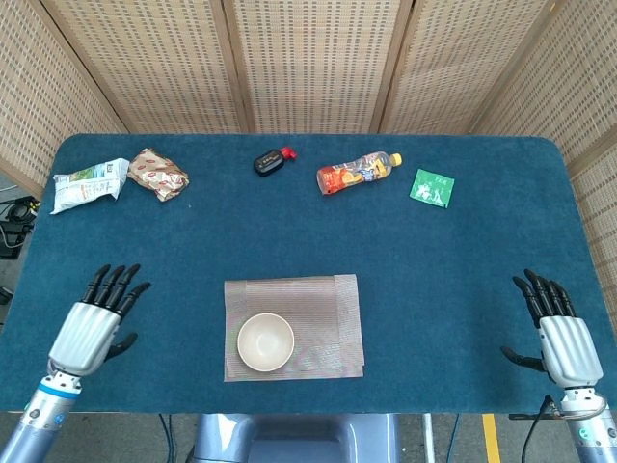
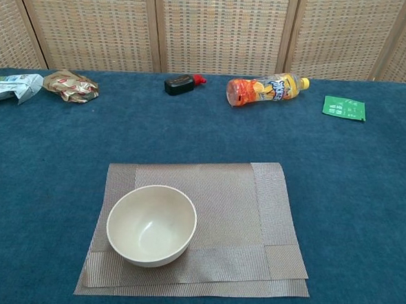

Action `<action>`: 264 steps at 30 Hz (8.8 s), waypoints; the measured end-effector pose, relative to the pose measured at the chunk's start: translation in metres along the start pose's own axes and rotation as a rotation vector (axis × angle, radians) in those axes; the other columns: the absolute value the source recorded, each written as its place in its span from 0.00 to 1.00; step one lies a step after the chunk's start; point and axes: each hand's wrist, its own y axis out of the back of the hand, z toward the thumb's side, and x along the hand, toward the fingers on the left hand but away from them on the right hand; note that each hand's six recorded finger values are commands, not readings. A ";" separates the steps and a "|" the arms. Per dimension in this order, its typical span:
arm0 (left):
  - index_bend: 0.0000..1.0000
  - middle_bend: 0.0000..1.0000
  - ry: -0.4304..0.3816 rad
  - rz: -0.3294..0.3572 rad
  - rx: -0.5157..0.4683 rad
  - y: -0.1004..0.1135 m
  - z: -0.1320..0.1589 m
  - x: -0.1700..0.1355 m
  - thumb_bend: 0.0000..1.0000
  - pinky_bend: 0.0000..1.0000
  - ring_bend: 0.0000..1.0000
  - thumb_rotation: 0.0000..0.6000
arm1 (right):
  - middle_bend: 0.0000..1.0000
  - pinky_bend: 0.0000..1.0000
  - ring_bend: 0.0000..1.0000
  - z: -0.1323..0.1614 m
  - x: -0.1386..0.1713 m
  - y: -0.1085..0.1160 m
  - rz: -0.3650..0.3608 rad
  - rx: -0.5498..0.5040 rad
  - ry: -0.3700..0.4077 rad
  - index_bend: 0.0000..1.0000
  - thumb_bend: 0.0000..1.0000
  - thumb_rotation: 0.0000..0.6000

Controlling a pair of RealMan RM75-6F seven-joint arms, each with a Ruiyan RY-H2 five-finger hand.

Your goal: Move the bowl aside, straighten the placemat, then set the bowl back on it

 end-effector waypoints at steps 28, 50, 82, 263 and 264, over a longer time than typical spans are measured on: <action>0.47 0.00 -0.334 -0.163 0.101 -0.077 0.159 0.044 0.23 0.00 0.00 1.00 | 0.00 0.00 0.00 -0.009 -0.002 0.009 -0.009 -0.053 -0.015 0.00 0.02 1.00; 0.69 0.00 -0.296 -0.108 0.103 -0.084 0.167 0.068 0.42 0.00 0.00 1.00 | 0.00 0.00 0.00 -0.010 -0.001 0.012 -0.013 -0.064 -0.011 0.00 0.02 1.00; 0.63 0.00 0.190 -0.131 0.081 -0.064 -0.077 0.054 0.41 0.00 0.00 1.00 | 0.00 0.00 0.00 -0.002 0.000 0.003 0.011 -0.036 0.000 0.00 0.02 1.00; 0.60 0.00 -0.084 0.045 -0.021 0.018 0.075 0.123 0.48 0.00 0.00 1.00 | 0.00 0.00 0.00 -0.020 -0.008 0.008 0.009 -0.089 -0.045 0.00 0.02 1.00; 0.60 0.00 -0.066 0.046 -0.021 0.023 0.069 0.132 0.48 0.00 0.00 1.00 | 0.00 0.00 0.00 -0.021 -0.008 0.008 0.010 -0.088 -0.049 0.00 0.02 1.00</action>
